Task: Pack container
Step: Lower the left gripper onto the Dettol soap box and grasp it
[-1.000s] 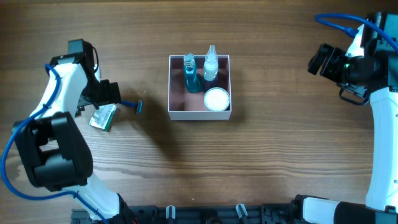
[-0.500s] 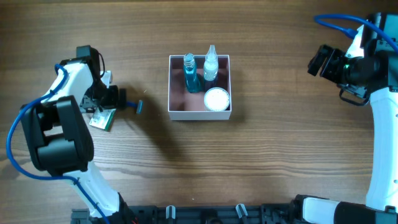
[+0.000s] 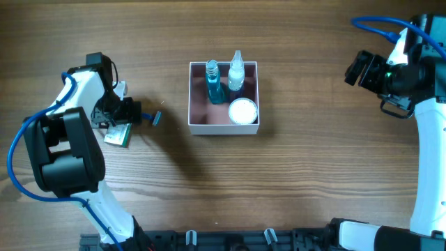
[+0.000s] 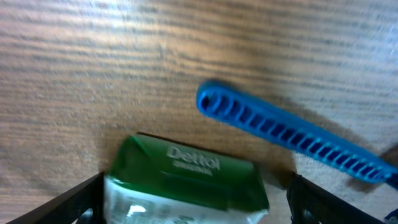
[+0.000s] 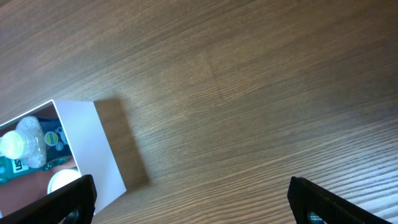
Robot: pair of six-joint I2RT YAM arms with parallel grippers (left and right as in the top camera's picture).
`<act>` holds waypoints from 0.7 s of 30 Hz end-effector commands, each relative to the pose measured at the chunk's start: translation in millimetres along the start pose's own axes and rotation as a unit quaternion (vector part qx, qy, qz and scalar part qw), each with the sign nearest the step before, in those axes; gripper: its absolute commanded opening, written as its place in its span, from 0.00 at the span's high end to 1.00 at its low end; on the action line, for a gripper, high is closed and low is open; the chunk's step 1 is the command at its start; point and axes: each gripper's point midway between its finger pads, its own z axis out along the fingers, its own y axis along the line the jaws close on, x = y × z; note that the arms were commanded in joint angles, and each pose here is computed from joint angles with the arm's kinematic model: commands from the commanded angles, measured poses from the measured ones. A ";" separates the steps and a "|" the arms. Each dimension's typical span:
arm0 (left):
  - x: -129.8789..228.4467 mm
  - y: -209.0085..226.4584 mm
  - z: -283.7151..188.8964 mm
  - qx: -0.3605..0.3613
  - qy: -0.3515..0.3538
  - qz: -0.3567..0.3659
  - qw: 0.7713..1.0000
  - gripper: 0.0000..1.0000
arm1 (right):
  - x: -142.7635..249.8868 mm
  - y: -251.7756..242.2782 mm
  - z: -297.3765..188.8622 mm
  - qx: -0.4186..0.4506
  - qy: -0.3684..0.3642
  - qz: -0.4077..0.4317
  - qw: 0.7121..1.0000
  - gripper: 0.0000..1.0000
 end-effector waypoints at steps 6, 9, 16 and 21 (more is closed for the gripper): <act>32.5 2.1 12.7 -0.005 0.067 -0.001 0.998 0.07 | 3.6 0.9 5.9 -0.004 0.013 -0.003 1.000 0.00; 34.0 2.0 12.5 -0.005 0.070 -0.001 0.998 0.09 | 4.1 0.8 5.9 -0.004 0.014 -0.003 1.000 0.00; 33.1 2.0 12.5 -0.005 0.068 -0.001 0.998 0.09 | 5.6 0.3 5.8 -0.003 0.017 -0.003 1.000 0.00; 33.1 2.0 12.5 -0.005 0.068 -0.001 0.998 0.16 | 6.5 0.2 5.8 -0.003 0.019 -0.003 1.000 0.00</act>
